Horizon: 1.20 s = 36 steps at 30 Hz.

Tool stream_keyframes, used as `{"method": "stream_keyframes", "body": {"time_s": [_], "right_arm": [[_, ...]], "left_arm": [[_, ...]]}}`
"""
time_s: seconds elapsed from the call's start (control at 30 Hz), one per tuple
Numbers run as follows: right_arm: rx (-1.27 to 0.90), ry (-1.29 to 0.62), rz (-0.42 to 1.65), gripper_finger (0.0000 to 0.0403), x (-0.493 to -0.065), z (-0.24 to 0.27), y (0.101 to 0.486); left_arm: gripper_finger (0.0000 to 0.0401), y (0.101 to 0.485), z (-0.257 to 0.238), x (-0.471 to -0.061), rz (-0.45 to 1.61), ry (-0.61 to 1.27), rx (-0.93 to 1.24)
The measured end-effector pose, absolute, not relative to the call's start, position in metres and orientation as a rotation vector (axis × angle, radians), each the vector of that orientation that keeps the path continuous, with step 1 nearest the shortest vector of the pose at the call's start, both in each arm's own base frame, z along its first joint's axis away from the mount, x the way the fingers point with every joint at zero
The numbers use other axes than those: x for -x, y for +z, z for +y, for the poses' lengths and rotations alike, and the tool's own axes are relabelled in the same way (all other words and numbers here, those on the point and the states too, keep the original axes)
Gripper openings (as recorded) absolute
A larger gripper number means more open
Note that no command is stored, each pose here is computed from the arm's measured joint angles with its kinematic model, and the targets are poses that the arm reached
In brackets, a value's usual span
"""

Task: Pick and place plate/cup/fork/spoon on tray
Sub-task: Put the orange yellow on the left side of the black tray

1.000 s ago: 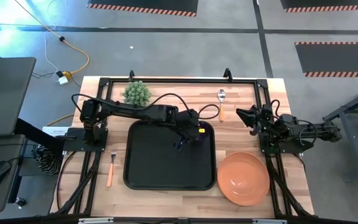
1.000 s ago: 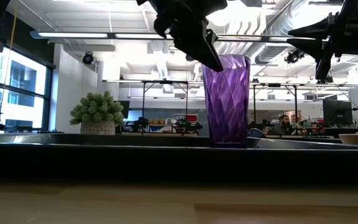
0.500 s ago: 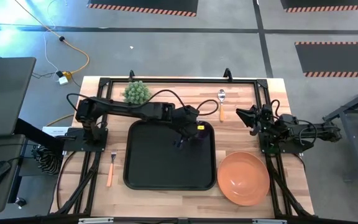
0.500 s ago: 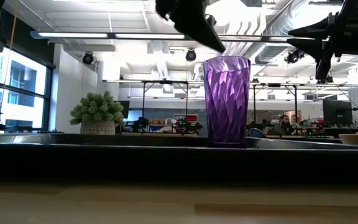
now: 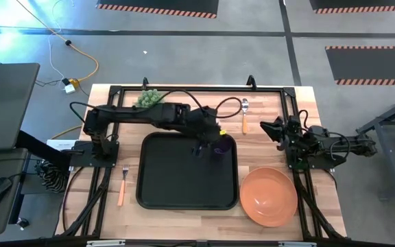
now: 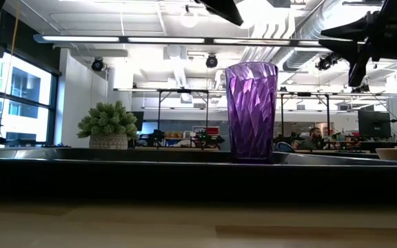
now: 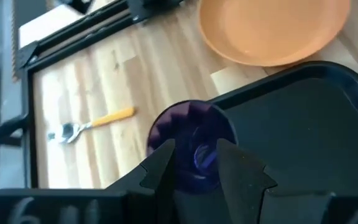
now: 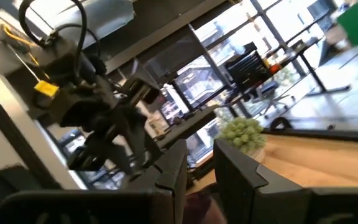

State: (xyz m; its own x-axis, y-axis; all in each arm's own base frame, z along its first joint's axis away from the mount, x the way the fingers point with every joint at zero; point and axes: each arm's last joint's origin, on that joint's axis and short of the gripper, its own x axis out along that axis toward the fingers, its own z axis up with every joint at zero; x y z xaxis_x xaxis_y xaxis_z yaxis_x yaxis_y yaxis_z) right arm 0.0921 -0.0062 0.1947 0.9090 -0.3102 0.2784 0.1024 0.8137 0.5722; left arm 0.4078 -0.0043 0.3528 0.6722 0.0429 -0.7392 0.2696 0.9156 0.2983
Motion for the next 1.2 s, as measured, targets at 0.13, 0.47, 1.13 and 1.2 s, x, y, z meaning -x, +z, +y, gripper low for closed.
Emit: {"method": "stream_keyframes", "body": {"time_s": [0.13, 0.47, 1.13, 1.2], "right_arm": [[-0.666, -0.204, -0.383, 0.0071, -0.092, -0.006, 0.195], [-0.645, -0.183, -0.465, 0.0071, -0.089, -0.006, 0.203], [-0.387, -0.188, -0.734, 0.0071, -0.061, -0.007, 0.269], [-0.373, -0.206, -0.670, 0.0071, -0.058, -0.007, 0.282]], "left_arm": [[0.0108, 0.369, -0.002, -0.402, 0.841, -0.062, -0.404], [0.0108, 0.391, 0.006, -0.385, 0.926, 0.056, -0.248], [0.0108, 0.386, 0.003, -0.339, 1.036, 0.181, -0.014], [0.0108, 0.383, 0.001, -0.334, 1.012, 0.191, 0.000]]}}
